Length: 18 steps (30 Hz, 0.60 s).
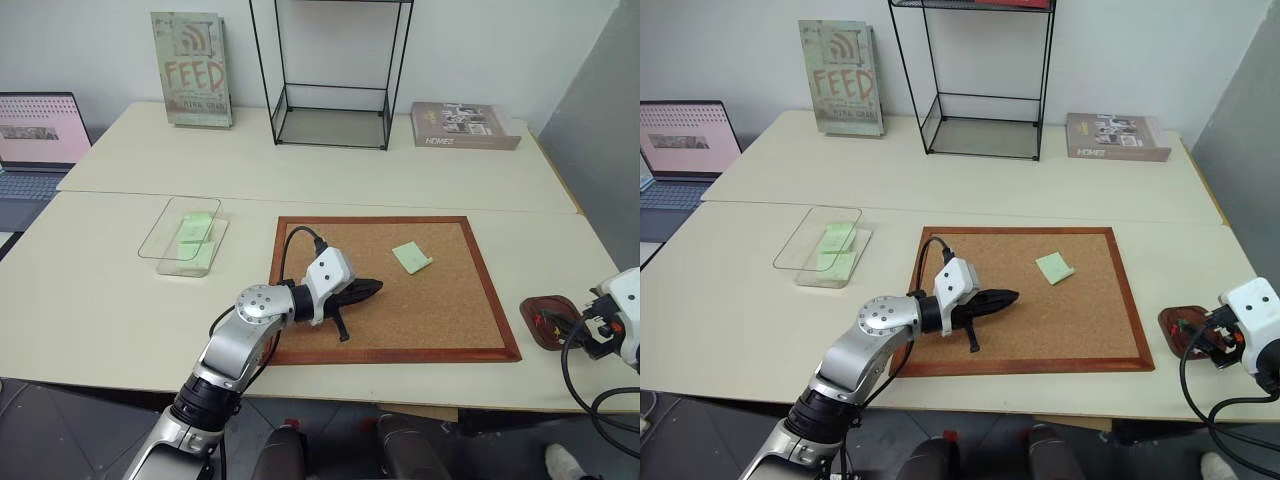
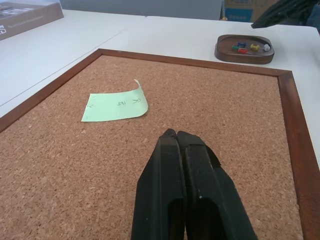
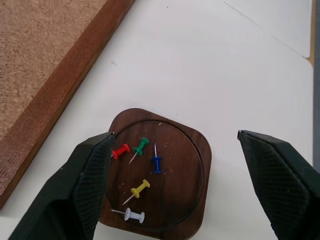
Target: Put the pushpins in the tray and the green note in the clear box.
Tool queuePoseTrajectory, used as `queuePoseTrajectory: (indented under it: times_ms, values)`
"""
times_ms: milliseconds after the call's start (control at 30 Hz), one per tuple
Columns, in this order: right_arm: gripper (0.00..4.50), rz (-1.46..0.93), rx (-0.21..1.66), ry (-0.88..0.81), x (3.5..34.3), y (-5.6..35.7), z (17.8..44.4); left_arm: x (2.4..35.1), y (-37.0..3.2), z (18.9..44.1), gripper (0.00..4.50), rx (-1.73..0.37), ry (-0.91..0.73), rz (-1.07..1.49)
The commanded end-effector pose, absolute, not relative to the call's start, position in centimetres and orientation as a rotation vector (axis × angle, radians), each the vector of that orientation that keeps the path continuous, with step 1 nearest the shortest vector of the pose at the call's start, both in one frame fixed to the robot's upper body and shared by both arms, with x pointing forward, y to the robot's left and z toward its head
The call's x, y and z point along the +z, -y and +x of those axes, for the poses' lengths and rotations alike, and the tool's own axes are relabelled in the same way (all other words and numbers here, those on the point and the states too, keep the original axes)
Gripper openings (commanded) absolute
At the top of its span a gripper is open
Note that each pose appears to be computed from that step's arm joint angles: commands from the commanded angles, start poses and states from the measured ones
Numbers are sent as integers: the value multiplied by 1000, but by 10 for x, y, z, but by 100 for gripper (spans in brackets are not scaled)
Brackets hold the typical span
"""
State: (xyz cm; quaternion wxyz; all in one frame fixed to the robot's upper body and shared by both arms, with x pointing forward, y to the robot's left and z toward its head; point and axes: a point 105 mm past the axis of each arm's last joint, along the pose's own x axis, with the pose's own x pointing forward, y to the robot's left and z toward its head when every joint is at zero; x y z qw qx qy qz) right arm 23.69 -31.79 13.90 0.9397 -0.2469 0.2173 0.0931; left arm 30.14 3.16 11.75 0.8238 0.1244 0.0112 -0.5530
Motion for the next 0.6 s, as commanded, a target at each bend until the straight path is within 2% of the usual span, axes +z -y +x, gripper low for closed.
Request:
queuePoseTrajectory:
  times_ms: [33,100,267,600]
  values:
    - [423,-542,232,-378,164,309,235,133,-29,304,39,-1178,42,243]
    - [423,-510,323,-334,171,290,234,133,-28,305,63,-1187,40,228]
    - [423,-403,595,-270,174,230,227,130,-20,310,167,-1216,32,247]
    - [423,-309,779,-245,167,168,231,122,13,329,347,-1216,65,342]
